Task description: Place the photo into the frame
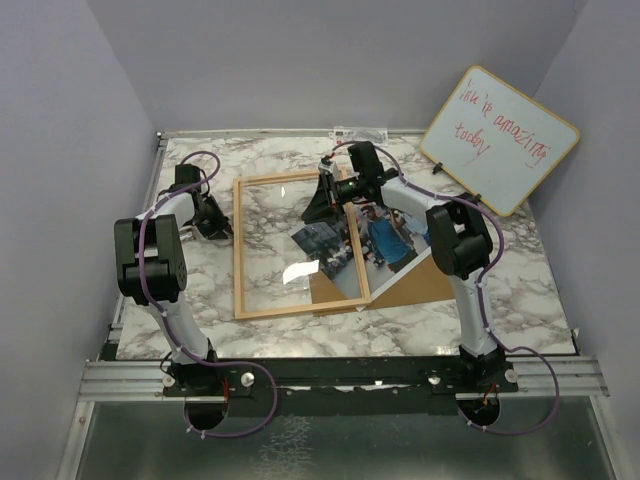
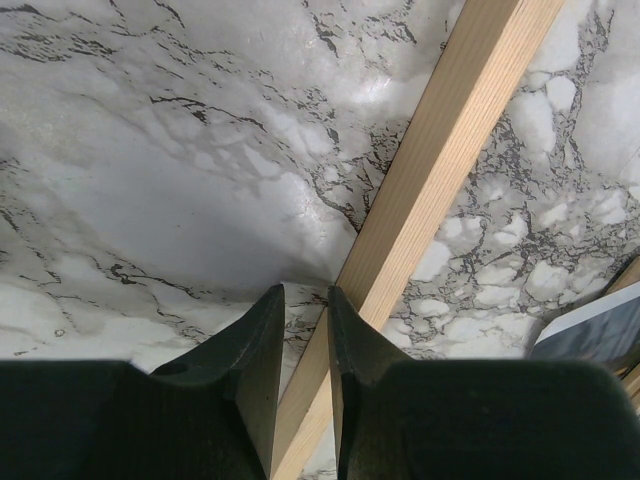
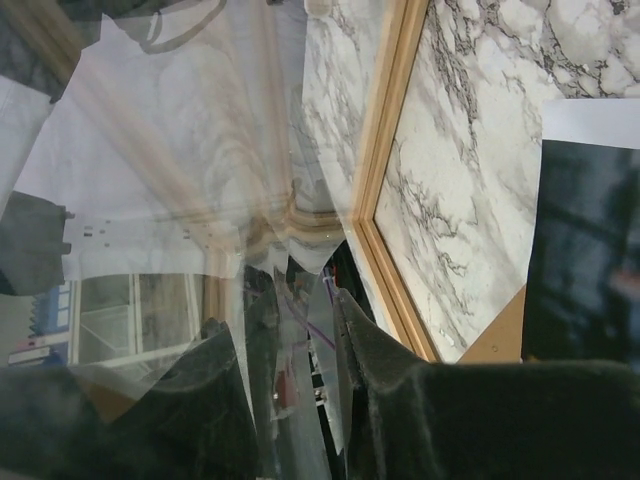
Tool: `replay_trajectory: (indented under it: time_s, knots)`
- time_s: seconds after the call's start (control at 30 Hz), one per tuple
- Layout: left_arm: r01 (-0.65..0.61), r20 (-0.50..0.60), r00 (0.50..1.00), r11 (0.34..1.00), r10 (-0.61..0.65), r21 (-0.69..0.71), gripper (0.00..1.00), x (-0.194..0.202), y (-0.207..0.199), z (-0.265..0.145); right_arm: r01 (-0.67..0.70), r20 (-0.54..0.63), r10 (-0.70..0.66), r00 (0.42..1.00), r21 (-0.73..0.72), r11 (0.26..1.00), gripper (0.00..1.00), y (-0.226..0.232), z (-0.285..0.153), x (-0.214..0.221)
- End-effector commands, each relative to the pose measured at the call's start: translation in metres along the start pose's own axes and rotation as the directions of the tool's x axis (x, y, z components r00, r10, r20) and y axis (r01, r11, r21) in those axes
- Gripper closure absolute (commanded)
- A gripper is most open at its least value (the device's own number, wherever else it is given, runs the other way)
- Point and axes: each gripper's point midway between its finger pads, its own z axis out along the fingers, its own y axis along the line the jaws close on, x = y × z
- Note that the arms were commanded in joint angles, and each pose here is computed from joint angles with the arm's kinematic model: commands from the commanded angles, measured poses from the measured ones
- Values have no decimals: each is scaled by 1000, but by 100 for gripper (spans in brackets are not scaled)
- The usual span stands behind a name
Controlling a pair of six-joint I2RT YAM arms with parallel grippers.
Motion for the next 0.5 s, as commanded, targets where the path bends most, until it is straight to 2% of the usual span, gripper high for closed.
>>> replay_trajectory:
  time_s: [0.0, 0.47]
  knots:
    - [8, -3, 1000, 999, -8, -36, 74, 1, 7, 5, 26, 23, -26, 999, 32, 999, 67, 5, 2, 1]
    - [5, 18, 1000, 997, -4, -75, 74, -3, 13, 1, 54, 60, -59, 996, 77, 996, 60, 3, -5, 2]
